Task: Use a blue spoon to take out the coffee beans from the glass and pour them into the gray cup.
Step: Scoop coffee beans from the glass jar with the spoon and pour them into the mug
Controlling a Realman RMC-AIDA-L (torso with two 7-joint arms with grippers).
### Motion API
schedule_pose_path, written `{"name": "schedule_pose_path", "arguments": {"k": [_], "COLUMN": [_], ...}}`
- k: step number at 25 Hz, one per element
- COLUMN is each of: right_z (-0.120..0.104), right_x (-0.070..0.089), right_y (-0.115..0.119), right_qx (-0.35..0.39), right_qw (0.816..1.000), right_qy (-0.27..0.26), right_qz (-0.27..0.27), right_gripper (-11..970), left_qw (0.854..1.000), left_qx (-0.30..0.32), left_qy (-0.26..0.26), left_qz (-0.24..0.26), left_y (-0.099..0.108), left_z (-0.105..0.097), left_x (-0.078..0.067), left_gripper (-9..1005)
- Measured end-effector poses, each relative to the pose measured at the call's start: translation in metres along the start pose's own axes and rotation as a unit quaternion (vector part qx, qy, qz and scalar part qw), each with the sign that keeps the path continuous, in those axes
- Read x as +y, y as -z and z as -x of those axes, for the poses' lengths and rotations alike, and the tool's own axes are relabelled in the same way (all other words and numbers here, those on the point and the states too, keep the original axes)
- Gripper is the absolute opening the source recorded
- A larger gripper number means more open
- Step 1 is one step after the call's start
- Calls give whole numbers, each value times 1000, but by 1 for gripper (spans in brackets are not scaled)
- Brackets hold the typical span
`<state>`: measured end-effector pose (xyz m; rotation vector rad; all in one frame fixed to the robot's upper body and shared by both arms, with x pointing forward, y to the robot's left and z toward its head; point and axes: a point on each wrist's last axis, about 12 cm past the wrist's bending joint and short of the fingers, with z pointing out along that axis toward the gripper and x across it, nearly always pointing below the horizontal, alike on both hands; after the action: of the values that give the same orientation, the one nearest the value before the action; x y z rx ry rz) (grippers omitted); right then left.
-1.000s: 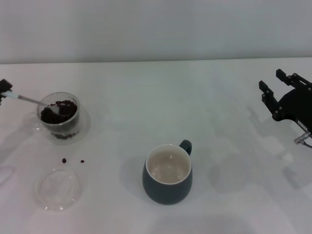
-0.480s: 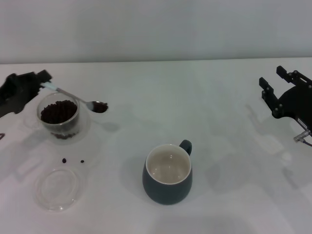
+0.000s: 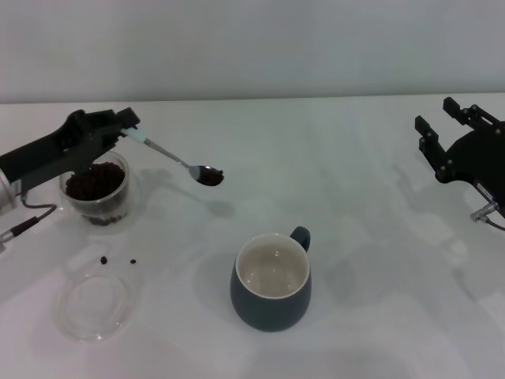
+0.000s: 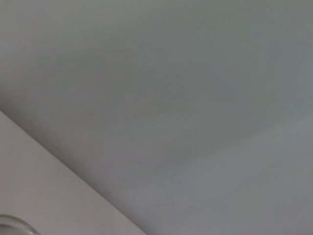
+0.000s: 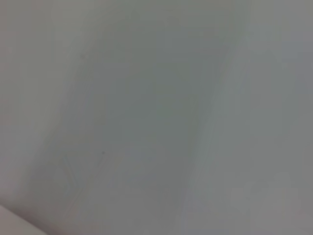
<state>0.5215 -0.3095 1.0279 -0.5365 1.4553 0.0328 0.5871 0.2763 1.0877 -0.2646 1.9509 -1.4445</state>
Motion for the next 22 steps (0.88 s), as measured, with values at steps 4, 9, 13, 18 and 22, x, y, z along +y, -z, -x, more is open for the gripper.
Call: {"name": "schedule_pose_path", "arguments": {"k": [4,9,13,18,22], "right_z": [2,2,2,1,0], "right_x": [-1,-3,-4,-5,-5], "right_y": [-2,-3,-3,-1,1], "right_qx": [-5,-6,-6,-4,-1], "right_qw": [1000,1000,1000,1000,1000], "right_qy": [-2,-2,-4,-6,-7], "right_qz": [-5,-12,-14,-20,-22], "right_gripper": [463,463,463,463,463], "left_qw": [1000,999,999,998,997], "left_qx": [14,31,40,56,69], "left_qy": [-4,-8,-8,-8,-10], "left_qz": [-5,-10,-12,-14,-16], "left_y": [-9,-18,-22,-26,-30], "left_z": [-3,-10,-14,-22,-28], "left_x": [-4,-8,-9,-9,-10], "left_gripper": [130,131,131,131,131]}}
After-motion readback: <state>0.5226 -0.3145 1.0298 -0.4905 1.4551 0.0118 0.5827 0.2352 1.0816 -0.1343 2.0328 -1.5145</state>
